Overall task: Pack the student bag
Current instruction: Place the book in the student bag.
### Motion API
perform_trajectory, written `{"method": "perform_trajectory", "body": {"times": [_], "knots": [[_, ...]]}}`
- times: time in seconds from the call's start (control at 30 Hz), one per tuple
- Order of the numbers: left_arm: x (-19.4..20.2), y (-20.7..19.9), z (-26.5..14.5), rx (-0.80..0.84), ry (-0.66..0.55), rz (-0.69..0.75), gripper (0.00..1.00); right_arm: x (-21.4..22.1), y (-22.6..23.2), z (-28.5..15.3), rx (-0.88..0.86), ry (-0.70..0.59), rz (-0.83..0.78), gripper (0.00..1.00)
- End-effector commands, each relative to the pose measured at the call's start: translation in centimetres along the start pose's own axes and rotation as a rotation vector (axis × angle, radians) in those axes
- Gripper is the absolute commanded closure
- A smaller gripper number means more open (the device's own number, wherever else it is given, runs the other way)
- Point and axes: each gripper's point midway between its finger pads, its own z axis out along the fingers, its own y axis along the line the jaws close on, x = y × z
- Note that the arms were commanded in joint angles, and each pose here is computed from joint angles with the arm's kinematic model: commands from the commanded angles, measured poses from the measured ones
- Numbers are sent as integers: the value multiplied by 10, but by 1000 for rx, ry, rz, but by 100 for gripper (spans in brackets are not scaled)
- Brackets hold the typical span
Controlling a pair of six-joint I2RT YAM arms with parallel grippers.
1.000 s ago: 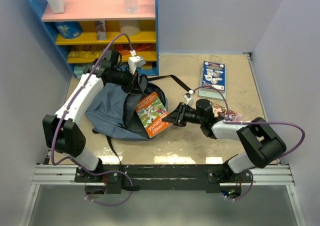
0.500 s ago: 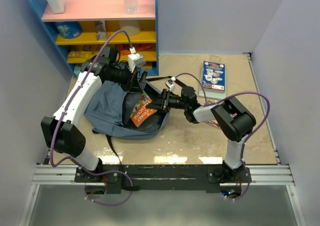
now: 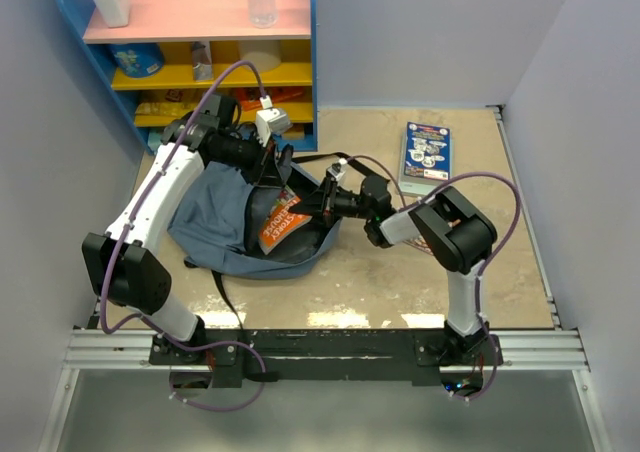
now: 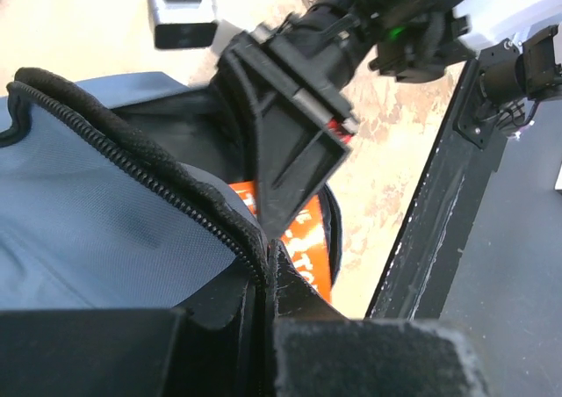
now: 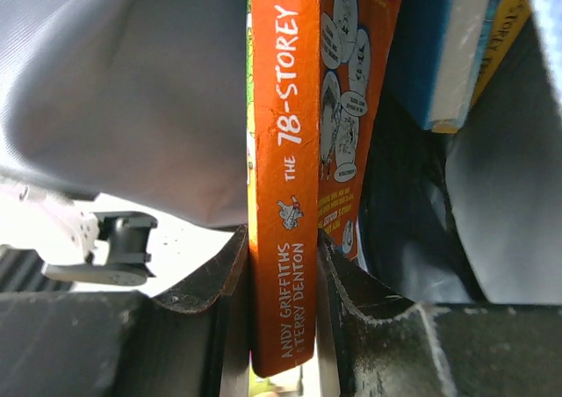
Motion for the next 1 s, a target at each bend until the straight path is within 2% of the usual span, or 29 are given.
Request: {"method": "perform_trajectory", "body": {"times": [0.0, 0.1, 0.17, 0.2, 0.23, 0.3, 0.33, 0.37, 0.43, 0.47, 0.6, 0.73, 0.8, 0.83, 0.87, 0.93, 0.97], "knots": [[-5, -10, -7, 9, -16, 43, 100, 29, 96, -6, -444, 81, -339, 100], [-5, -10, -6, 15, -17, 39, 100, 26, 73, 18, -376, 92, -299, 100], [-7, -10, -7, 17, -21, 39, 100, 21, 67, 30, -320, 67, -351, 100], [-8, -11, -8, 15, -21, 40, 100, 14, 47, 39, -205, 52, -294, 100], [-9, -11, -8, 14, -22, 40, 100, 4, 37, 44, -150, 2, -377, 100], [-11, -15, -10, 26, -32, 41, 100, -4, 17, 48, 13, -34, -373, 100], [-12, -17, -10, 30, -37, 42, 100, -11, 20, 52, 35, -53, -456, 100], [-14, -19, -11, 33, -41, 45, 100, -21, 20, 55, 71, -109, -470, 100], [-15, -22, -10, 36, -43, 46, 100, -27, 25, 61, 100, -149, -494, 100], [-16, -23, -10, 37, -46, 49, 100, -38, 26, 62, 113, -211, -494, 100], [-14, -21, -8, 28, -42, 49, 100, -39, 36, 85, 78, -302, -476, 100], [-12, -20, -9, 19, -39, 57, 100, -17, 32, 120, 79, -298, -475, 100], [-11, -21, -10, 18, -41, 63, 100, -2, 14, 138, 105, -280, -445, 100], [-11, -22, -10, 20, -41, 63, 100, -1, 9, 143, 119, -286, -434, 95], [-11, -22, -11, 18, -42, 66, 100, 2, -2, 147, 145, -278, -429, 73], [-10, -22, -10, 19, -40, 68, 100, 4, -14, 147, 206, -272, -427, 51], [-10, -23, -12, 16, -43, 73, 100, 4, -15, 142, 222, -281, -430, 27]]}}
